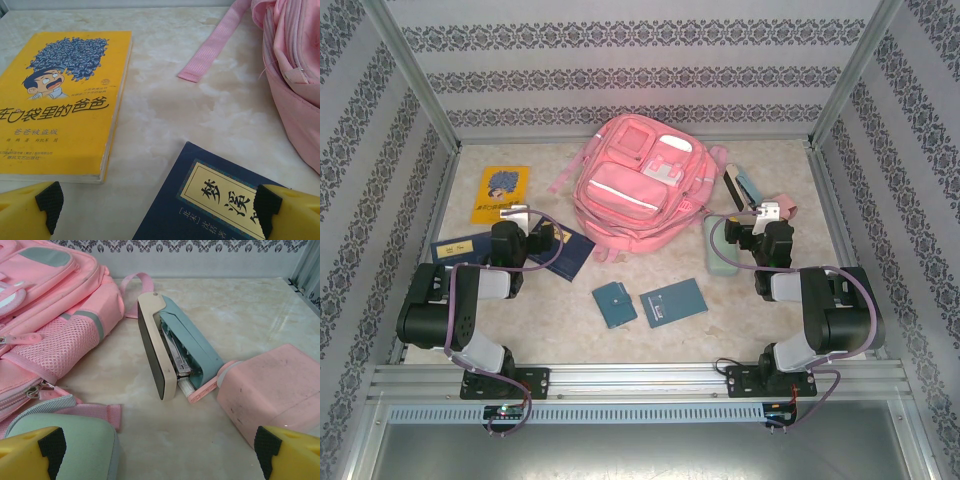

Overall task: Pack the student bag
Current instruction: Rotate the student bag at the top-center of the table.

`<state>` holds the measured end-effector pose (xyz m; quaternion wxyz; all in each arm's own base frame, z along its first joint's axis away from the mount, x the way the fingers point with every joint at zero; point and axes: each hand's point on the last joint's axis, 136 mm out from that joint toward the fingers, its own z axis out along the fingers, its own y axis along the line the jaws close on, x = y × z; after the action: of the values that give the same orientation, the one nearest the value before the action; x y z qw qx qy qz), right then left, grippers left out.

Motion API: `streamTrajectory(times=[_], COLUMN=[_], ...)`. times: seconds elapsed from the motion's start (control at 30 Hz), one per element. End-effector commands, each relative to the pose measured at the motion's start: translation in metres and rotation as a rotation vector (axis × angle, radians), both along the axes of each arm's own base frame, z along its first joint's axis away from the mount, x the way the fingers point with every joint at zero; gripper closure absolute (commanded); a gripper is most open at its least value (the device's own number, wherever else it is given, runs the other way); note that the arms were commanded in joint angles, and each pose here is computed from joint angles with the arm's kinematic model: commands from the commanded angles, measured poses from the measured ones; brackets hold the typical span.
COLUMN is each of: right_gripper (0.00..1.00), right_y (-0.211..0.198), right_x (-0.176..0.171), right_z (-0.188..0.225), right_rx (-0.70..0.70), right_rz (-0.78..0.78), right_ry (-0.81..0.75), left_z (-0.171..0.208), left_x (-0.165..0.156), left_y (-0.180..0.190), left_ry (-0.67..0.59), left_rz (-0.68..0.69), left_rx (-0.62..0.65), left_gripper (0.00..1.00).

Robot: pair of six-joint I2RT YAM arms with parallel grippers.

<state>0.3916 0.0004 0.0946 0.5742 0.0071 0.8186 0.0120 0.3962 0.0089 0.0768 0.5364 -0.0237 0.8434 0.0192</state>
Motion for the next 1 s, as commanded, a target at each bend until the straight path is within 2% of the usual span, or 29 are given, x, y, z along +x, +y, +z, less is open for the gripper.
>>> streamTrajectory(times=[0.0,0.13,0.2,0.3,0.37,0.43,0.5,0.53,0.6,0.67,0.77,0.9,0.97], right_gripper=[0.02,0.02,0.02,0.02,0.02,0.02,0.02,0.02,0.02,0.02,0.02,0.02,0.02], right_y=[0.003,0.003,-0.007,-0.016,-0.021,-0.036,-0.047,-0.048,-0.043,-0.03,-0.011,0.027,0.055], right_x=[0.007,0.006,0.005,-0.001,-0.009,-0.018,-0.028,-0.031,-0.033,-0.032,-0.03,-0.029,-0.03], right_z=[0.012,0.012,0.018,0.04,0.055,0.078,0.095,0.103,0.118,0.131,0.141,0.135,0.125], right_rx=[0.016,0.016,0.018,0.016,0.017,0.118,0.242,0.277,0.341,0.401,0.473,0.432,0.405], right_rz=[0.014,0.014,-0.046,-0.103,-0.135,-0.251,-0.328,-0.333,-0.313,-0.248,-0.184,-0.133,-0.078], right_ry=[-0.032,-0.033,-0.048,-0.06,-0.07,-0.119,-0.125,-0.128,-0.144,-0.156,-0.106,0.058,0.142], left_z=[0.006,0.015,0.025,0.057,0.078,0.101,0.118,0.121,0.128,0.129,0.122,0.096,0.083], left_x=[0.003,0.007,0.009,0.008,0.008,0.006,0.004,0.002,0.004,0.008,0.015,0.022,0.026], left_y=[0.001,0.002,0.008,0.021,0.02,0.016,0.021,0.021,0.009,-0.004,-0.023,-0.048,-0.06], left_ry=[-0.032,-0.032,0.035,0.079,0.081,0.08,0.092,0.117,0.156,0.203,0.274,0.393,0.43], left_rz=[-0.012,-0.008,0.028,0.123,0.136,0.159,0.236,0.262,0.208,0.157,0.098,0.054,0.035], left_rx=[0.008,0.008,0.016,0.005,-0.036,-0.123,-0.214,-0.25,-0.297,-0.345,-0.432,-0.555,-0.57], left_gripper=[0.0,0.0,0.0,0.01,0.01,0.01,0.01,0.01,0.0,0.0,0.05,0.12,0.13])
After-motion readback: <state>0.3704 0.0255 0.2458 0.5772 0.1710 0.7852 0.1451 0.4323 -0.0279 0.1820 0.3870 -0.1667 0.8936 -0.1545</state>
